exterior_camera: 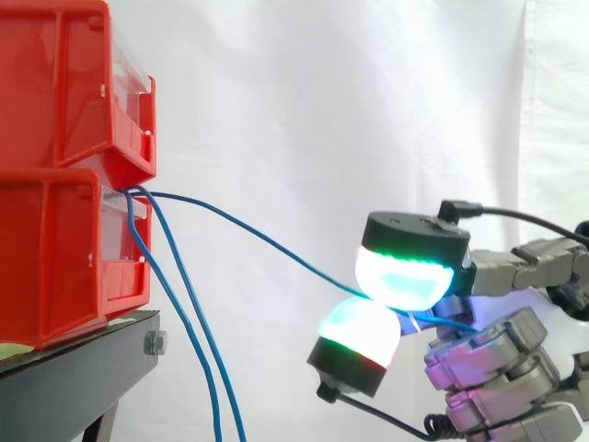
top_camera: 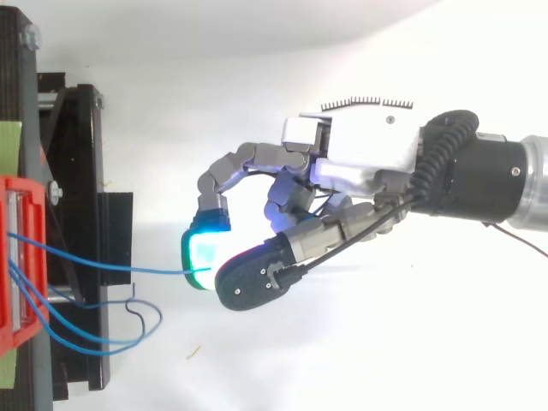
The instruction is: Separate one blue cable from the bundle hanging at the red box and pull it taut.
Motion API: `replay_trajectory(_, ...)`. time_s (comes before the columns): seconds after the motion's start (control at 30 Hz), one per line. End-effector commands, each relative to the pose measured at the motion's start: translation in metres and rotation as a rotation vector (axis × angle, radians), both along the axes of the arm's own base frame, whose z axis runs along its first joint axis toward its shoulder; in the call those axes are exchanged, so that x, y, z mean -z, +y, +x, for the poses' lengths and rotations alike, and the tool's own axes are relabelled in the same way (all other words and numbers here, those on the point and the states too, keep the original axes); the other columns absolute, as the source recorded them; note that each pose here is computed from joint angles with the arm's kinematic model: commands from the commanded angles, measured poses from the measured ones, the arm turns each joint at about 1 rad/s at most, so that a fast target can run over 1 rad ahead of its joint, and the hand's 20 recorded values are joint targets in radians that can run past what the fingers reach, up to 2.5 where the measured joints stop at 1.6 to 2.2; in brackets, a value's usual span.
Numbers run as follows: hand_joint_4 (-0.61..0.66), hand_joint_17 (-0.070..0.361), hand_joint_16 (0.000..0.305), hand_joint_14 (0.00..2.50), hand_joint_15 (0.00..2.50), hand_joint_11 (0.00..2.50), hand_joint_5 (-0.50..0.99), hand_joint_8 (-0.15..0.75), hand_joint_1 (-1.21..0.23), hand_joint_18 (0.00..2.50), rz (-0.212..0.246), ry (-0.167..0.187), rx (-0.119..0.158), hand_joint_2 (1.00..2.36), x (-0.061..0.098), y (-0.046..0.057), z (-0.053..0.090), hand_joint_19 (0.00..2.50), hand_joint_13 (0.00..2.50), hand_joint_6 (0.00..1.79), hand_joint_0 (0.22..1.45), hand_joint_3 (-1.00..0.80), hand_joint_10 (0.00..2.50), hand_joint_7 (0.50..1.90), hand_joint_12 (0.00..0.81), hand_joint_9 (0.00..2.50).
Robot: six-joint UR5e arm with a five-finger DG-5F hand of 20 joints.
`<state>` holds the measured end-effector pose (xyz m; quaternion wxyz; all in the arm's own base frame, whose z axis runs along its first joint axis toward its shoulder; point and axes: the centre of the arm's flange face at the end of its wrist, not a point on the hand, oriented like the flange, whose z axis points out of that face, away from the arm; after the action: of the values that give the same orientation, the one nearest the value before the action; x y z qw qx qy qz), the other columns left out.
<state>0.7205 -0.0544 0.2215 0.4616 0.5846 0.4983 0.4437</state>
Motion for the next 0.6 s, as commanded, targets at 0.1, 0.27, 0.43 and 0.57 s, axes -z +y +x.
replay_trajectory(0.1, -0.16, 0.08, 0.036, 1.62, 1.46, 1.51, -0.19, 0.277, -0.79, 1.43, 0.001, -0.01, -0.002, 1.02, -0.004, 0.002, 0.002, 1.84, 1.09, 0.91, 0.7, -0.15, 1.19, 1.18, 0.355, 1.18)
replay_trajectory(0.27, -0.16, 0.081, 0.036, 1.61, 1.45, 1.5, -0.19, 0.283, -0.79, 1.43, 0.0, -0.006, 0.001, 1.02, -0.004, 0.002, 0.002, 1.84, 1.09, 0.91, 0.7, -0.15, 1.21, 1.19, 0.351, 1.18)
replay_trajectory(0.43, -0.16, 0.08, 0.036, 1.61, 1.45, 1.49, -0.19, 0.276, -0.79, 1.43, -0.006, 0.05, 0.011, 1.02, 0.001, -0.003, -0.005, 1.83, 1.09, 0.91, 0.7, -0.14, 1.22, 1.18, 0.352, 1.17)
replay_trajectory(0.57, -0.16, 0.079, 0.035, 1.61, 1.46, 1.48, -0.19, 0.283, -0.79, 1.43, 0.005, 0.1, 0.006, 1.02, 0.001, -0.003, -0.012, 1.83, 1.09, 0.91, 0.7, -0.14, 1.23, 1.18, 0.345, 1.17)
